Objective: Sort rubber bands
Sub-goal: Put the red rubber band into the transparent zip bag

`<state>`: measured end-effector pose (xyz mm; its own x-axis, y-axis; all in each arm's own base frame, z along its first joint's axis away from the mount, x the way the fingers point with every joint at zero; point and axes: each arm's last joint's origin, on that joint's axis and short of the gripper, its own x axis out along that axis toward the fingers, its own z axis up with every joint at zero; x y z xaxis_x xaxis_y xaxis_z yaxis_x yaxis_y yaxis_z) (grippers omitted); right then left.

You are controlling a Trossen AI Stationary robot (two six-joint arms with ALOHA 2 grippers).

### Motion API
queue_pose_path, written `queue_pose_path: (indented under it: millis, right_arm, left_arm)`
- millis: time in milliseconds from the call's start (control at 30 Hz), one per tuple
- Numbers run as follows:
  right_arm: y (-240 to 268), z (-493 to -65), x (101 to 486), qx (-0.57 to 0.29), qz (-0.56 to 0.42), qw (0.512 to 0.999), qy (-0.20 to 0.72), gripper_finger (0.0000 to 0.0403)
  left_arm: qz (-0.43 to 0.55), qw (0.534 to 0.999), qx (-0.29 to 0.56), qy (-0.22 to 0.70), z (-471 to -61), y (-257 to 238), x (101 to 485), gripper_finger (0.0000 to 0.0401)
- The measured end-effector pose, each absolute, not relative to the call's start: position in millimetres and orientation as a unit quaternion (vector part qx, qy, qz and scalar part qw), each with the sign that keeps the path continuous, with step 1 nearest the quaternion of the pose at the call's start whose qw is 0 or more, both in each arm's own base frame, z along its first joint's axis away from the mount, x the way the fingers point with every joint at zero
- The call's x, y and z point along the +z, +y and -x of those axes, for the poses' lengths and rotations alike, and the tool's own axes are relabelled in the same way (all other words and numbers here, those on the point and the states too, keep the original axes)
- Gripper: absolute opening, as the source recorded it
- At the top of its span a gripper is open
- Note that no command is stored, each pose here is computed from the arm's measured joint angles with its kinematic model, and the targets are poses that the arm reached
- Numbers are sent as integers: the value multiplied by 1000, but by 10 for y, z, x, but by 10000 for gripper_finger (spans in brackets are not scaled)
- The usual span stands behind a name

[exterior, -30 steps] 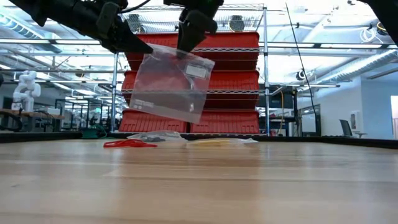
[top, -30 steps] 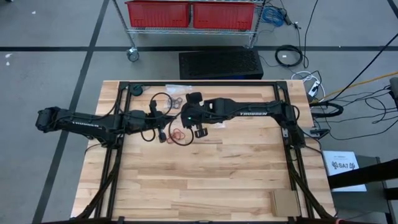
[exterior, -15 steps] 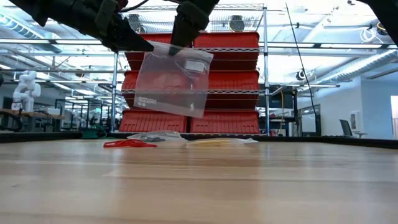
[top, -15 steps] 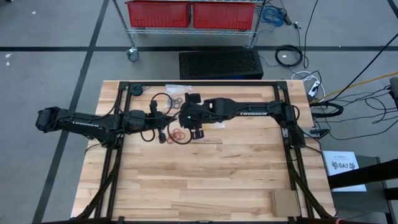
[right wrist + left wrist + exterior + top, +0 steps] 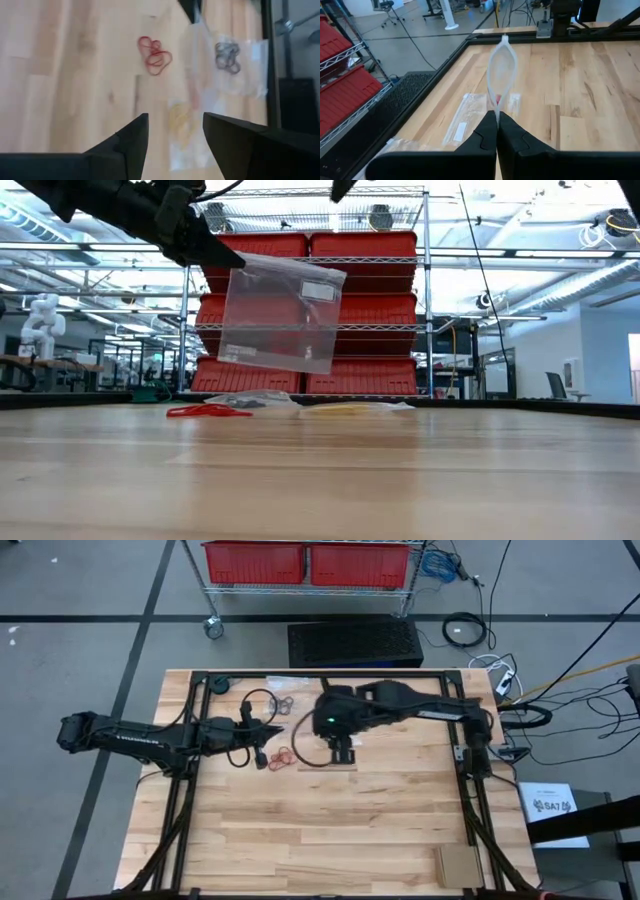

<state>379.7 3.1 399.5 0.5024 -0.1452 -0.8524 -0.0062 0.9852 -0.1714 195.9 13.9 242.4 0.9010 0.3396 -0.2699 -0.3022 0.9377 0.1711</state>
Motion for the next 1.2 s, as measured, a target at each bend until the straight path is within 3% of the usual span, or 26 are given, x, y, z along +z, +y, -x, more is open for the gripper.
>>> queue_pose_path:
  millis: [200, 400, 700, 900, 1200]
  right_arm:
    - [233, -3587, 3889, -36, 59, 860, 505, 178]
    - [284, -3378, 3156, -16, 23, 880, 474, 177]
    - [299, -3210, 1835, 50, -106, 972, 202, 126]
    - [300, -3594, 1453, 0, -112, 977, 184, 112]
    - [258, -4420, 1363, -34, -64, 963, 258, 153]
  left_arm:
    - [-62, 973, 165, 148, -1960, 139, 2427, 0]
    - [-62, 973, 166, 148, -1960, 139, 2427, 0]
    - [-59, 975, 170, 131, -1969, 141, 2459, 0]
    - [-61, 973, 179, 132, -1966, 148, 2460, 0]
    - [-62, 972, 179, 138, -1963, 148, 2449, 0]
